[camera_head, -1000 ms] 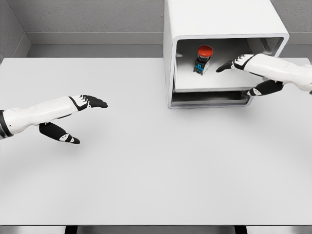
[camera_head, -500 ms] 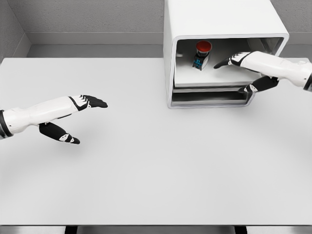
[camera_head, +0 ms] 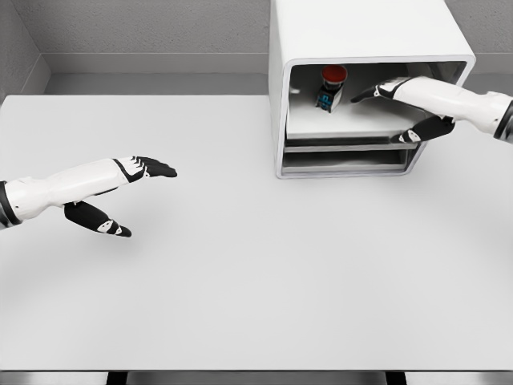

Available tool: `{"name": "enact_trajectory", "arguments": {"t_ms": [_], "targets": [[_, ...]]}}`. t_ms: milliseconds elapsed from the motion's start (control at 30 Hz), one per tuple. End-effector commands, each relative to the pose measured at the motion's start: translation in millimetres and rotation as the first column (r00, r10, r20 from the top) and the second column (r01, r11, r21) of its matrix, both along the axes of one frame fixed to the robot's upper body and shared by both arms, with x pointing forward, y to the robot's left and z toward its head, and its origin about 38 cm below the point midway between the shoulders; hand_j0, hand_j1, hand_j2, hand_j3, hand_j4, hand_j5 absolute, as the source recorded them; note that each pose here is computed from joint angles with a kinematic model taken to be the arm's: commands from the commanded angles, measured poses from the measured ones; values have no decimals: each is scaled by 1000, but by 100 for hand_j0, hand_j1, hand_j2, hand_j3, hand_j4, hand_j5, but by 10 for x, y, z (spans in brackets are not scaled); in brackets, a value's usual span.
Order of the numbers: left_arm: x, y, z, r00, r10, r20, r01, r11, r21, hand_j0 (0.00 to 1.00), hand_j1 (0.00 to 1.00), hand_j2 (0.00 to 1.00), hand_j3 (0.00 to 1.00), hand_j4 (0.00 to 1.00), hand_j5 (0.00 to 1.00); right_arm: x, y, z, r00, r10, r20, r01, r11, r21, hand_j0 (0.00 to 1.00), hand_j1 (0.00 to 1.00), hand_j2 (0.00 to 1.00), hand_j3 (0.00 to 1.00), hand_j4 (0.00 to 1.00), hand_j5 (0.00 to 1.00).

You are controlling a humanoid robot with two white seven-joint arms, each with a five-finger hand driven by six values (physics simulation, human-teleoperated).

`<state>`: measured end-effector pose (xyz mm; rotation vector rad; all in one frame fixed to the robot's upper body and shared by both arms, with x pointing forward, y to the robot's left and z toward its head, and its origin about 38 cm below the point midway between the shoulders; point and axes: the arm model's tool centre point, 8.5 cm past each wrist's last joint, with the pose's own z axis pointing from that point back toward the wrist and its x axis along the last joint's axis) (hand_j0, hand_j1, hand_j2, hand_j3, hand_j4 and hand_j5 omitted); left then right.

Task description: Slide open multi-storey tabletop storage cabinets and put open load switch and slide close multi-storey tabletop storage cabinets

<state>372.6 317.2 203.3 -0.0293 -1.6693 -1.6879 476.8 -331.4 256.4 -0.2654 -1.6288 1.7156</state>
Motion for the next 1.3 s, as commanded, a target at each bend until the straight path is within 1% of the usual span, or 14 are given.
{"name": "enact_trajectory", "arguments": {"t_ms": [0,300,467,567,633,767,800,833,900,933,1000,1100,1167,1267], "targets": [[2,4,7,1000,3,-3,-3,1000,-6,100,100,100,100,100,100,26,-19,-27,1000,-12,-11,12,1000,8,87,87,87,87,87,87],[2,-1,5,1000,2,-3,-2,1000,-8,100,100,100,100,100,100,15,4,1,1000,-3,-4,3,1000,8,87,87,87,87,87,87],[0,-10,4,1000,-1,-2,1,1000,-7,100,100,100,100,100,100,-230,-168,147,1000,15,21,-14,999,-53,87,87,87,87,87,87],[2,-1,2,1000,1,-3,-1,1000,-4,100,100,100,100,100,100,-340,-237,271,999,19,44,-17,998,-53,84,84,84,84,84,84],[2,-1,2,1000,1,-3,-1,1000,-4,100,100,100,100,100,100,-538,-144,343,995,82,50,-78,994,-77,82,82,82,82,82,82],[2,-6,-1,1000,1,-2,-1,1000,-4,100,100,100,100,100,100,-754,-264,523,993,89,72,-80,989,-127,82,82,82,82,82,82],[2,-6,-1,1000,1,-2,-1,1000,-4,100,100,100,100,100,100,-801,-389,528,996,61,69,-51,988,-144,82,82,82,82,82,82],[2,-6,-1,1000,1,-2,-1,1000,-4,100,100,100,100,100,100,-917,-346,412,995,92,25,-86,979,-184,84,84,84,84,84,84],[2,-6,-1,1000,1,-2,-1,1000,-4,100,100,100,100,100,100,-1080,-331,361,993,121,-14,-121,966,-228,85,85,85,85,85,85],[4,-6,0,1000,0,2,0,1000,4,100,100,100,100,100,100,-1101,-357,341,993,117,-24,-119,964,-236,87,87,87,87,87,87],[8,2,-4,1000,2,1,-2,1000,4,100,100,100,100,100,100,-1176,-360,121,988,122,-95,-142,958,-249,88,88,88,88,88,88],[13,30,-2,1000,9,0,-9,1000,9,100,100,100,100,100,100,-1211,-398,75,987,115,-114,-141,955,-261,90,90,90,90,90,90],[28,66,43,1000,19,13,-19,1000,10,100,100,100,100,100,100,-1224,-408,53,986,113,-124,-143,954,-263,100,100,100,100,100,100],[36,84,38,1000,24,11,-24,1000,12,100,100,100,100,100,100,-1220,-458,70,987,100,-123,-131,953,-274,100,100,100,100,100,100]]}}
